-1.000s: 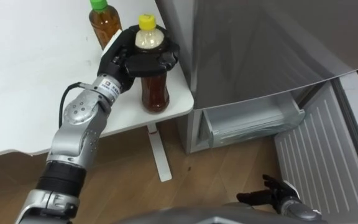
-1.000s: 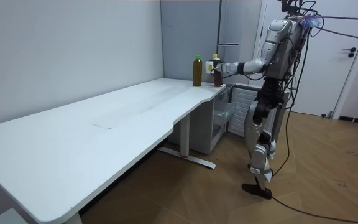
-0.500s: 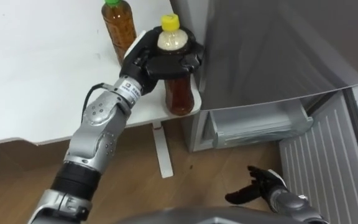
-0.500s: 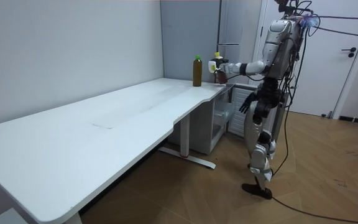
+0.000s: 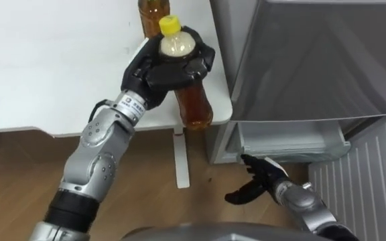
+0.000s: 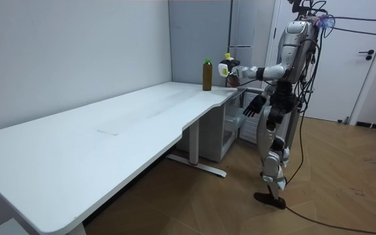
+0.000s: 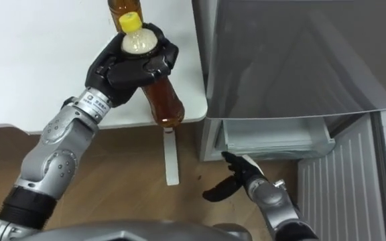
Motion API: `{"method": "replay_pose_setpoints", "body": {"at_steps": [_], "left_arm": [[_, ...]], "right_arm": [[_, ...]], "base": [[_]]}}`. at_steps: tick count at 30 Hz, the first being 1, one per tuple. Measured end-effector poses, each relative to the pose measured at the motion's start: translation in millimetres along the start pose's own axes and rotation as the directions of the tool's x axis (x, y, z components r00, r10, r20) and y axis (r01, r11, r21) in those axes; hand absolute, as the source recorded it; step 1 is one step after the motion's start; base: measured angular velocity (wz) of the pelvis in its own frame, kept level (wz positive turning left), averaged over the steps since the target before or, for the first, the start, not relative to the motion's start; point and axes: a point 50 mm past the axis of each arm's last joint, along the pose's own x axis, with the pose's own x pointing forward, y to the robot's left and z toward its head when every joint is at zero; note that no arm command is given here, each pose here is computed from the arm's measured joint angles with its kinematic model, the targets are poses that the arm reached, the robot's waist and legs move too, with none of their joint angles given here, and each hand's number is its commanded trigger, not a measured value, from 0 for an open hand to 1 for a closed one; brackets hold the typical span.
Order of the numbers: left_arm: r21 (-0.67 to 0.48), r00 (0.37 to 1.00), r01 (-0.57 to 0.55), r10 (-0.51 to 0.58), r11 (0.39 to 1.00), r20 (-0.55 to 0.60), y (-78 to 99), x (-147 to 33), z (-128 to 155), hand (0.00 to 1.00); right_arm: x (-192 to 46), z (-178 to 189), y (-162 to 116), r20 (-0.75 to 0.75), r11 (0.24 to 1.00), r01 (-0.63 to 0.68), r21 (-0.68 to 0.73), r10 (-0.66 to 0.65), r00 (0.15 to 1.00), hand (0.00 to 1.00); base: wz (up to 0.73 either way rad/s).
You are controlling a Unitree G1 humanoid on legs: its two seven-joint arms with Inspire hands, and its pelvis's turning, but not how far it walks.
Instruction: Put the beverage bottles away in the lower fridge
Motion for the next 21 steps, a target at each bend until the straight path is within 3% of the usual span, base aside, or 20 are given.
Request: {"method": "replay_pose_setpoints", "body": {"at_steps": [5, 11, 21], "left_arm": [[-0.013, 0.998, 0.053, -0.053, 0.998, -0.014, -2.1, -5.0, -4.9, 1.0], [-0.102, 0.995, 0.096, -0.099, 0.99, -0.025, -3.4, -12.6, -12.0, 1.0], [-0.252, 0.991, 0.049, -0.079, 0.966, -0.109, 3.5, -34.7, -29.4, 1.0]], "right_arm": [[-1.1, 28.0, 2.1, 0.105, 0.994, -0.089, -0.057, 0.094, 0.99, 0.0], [-6.4, 39.1, 4.8, 0.12, 0.975, -0.198, -0.105, 0.21, 0.97, 0.0], [-18.4, 47.0, -6.8, 0.102, 0.939, -0.321, -0.12, 0.333, 0.937, 0.0]], "base": [[0.04], [0.09], [-0.02]]}}
